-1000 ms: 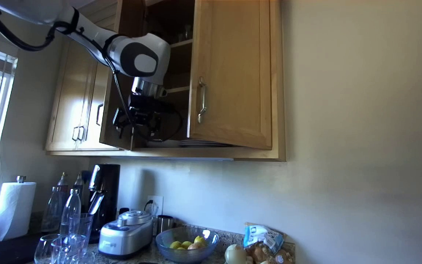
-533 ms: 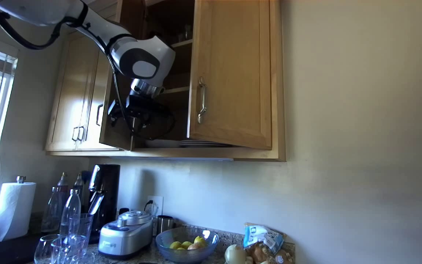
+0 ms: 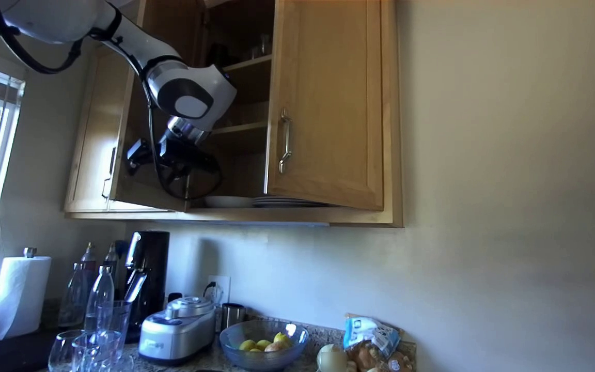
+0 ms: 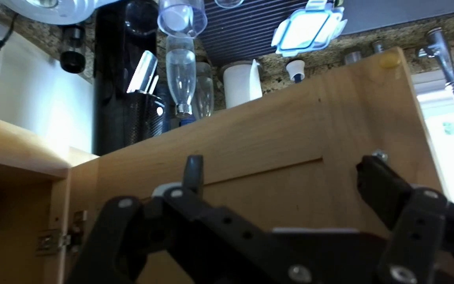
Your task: Open the cabinet doors
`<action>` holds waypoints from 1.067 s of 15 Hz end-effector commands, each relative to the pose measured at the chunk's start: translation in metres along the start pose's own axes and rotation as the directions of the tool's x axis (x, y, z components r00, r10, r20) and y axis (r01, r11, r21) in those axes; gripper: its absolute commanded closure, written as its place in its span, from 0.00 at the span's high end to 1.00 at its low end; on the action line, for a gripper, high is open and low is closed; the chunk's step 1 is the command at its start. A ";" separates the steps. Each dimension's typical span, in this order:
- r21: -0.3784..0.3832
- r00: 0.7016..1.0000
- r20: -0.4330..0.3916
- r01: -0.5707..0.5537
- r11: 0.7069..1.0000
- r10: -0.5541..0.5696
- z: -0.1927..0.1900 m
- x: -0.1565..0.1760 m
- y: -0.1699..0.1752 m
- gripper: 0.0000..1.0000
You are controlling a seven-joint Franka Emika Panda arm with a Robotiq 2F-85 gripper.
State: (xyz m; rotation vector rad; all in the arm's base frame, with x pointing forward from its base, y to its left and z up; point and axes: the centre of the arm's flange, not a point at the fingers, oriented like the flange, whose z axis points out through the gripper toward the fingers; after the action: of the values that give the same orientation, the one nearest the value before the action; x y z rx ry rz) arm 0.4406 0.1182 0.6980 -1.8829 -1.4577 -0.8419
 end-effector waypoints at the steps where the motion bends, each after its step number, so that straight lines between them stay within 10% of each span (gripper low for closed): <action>1: 0.096 0.997 0.025 0.066 0.993 -0.068 0.029 0.019 -0.027 1.00; 4: 0.093 0.992 0.071 0.096 0.991 -0.102 0.049 0.027 -0.044 1.00; 16: -0.418 0.939 0.272 -0.081 0.905 0.210 0.032 -0.039 -0.011 1.00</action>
State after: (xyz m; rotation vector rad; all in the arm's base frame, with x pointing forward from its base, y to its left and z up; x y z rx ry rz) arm 0.4432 0.1396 0.6677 -2.3310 -1.4657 -0.8774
